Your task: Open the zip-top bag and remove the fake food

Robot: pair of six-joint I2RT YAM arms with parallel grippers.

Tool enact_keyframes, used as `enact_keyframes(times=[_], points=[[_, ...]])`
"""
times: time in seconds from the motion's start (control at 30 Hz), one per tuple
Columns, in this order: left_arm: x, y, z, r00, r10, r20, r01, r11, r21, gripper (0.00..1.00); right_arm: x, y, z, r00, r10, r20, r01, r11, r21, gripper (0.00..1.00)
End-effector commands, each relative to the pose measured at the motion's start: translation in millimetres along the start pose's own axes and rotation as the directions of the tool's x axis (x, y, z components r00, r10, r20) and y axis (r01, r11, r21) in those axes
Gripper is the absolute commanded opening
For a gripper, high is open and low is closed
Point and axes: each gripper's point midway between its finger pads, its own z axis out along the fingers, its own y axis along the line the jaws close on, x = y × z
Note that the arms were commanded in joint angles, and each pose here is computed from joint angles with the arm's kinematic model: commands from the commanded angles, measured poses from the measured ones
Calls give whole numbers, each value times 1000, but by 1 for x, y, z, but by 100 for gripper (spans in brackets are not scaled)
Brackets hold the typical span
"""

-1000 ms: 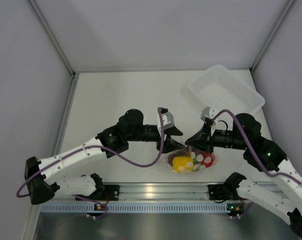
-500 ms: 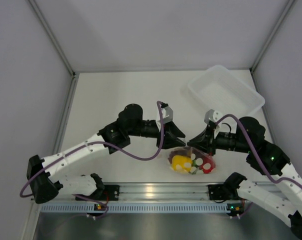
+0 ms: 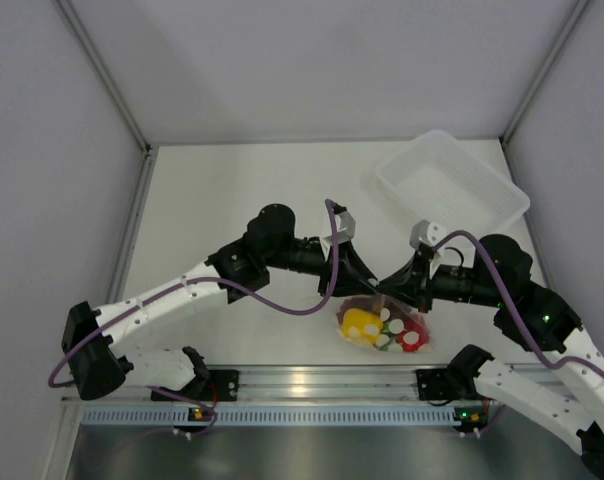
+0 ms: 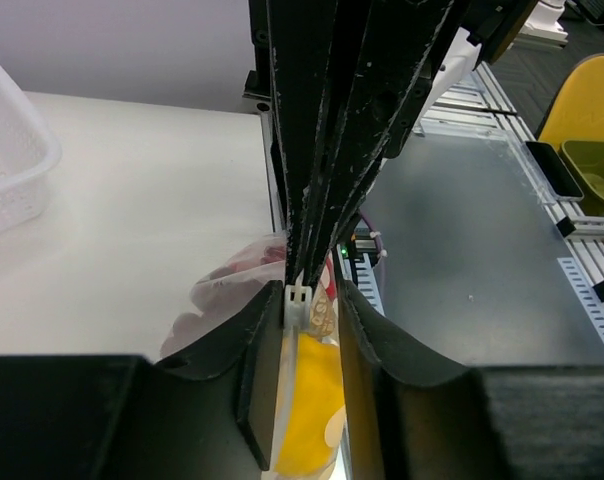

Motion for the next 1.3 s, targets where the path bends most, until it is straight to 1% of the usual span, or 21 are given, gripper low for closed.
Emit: enact_keyframes(times=[0.0,0.07,0.1,0.23,0.27,0.3,0.33,0.47,0.63,0.8,0.83,0.9,1.13,1.2,1.27], points=[[-27,-10,0,997,55,63,-58,997,55,31,-22,7,-3,993,-78,88,80,996,-24,0],[-28,-12,-1,996,54,66,-58,996,62,26,-22,7,-2,993,-77,87,79,997,-24,0],[-28,-13,-2,996,54,68,-59,996,63,21,-22,7,-3,993,-78,88,80,996,-24,0],[-32,-14,-3,995,57,77,-62,996,61,12,-20,7,-2,994,-75,83,77,997,-26,0],[-32,-14,-3,995,57,78,-61,996,60,5,-20,7,-2,993,-77,84,80,996,-26,0],[-33,-14,-3,995,57,81,-62,996,59,1,-20,7,-2,993,-78,85,80,997,-23,0],[-34,-14,-3,995,55,82,-60,996,59,0,-20,6,-2,993,-79,87,81,997,-21,0],[-27,-15,-5,996,56,70,-61,995,74,0,-26,4,-5,990,-82,112,81,997,9,0],[-18,-19,-15,996,69,58,-75,992,104,0,-38,-6,-17,978,-97,183,79,991,105,0],[-11,-6,-29,998,50,48,-54,995,85,0,-44,-12,-22,974,-103,200,72,985,155,0],[-7,-5,-30,998,42,40,-45,995,89,0,-45,-13,-22,975,-73,209,40,987,158,0],[-5,-3,-33,998,50,39,-53,995,89,0,-47,-16,-23,974,-66,215,28,984,178,0],[10,1,-44,999,40,28,-42,998,56,0,-54,-12,-30,967,-71,244,28,984,177,0],[17,7,-50,999,21,25,-22,1000,17,0,-54,-13,-34,967,-80,241,32,980,196,0],[20,8,-54,999,22,29,-22,1000,-2,0,-54,-8,-38,964,-100,247,55,982,181,0]])
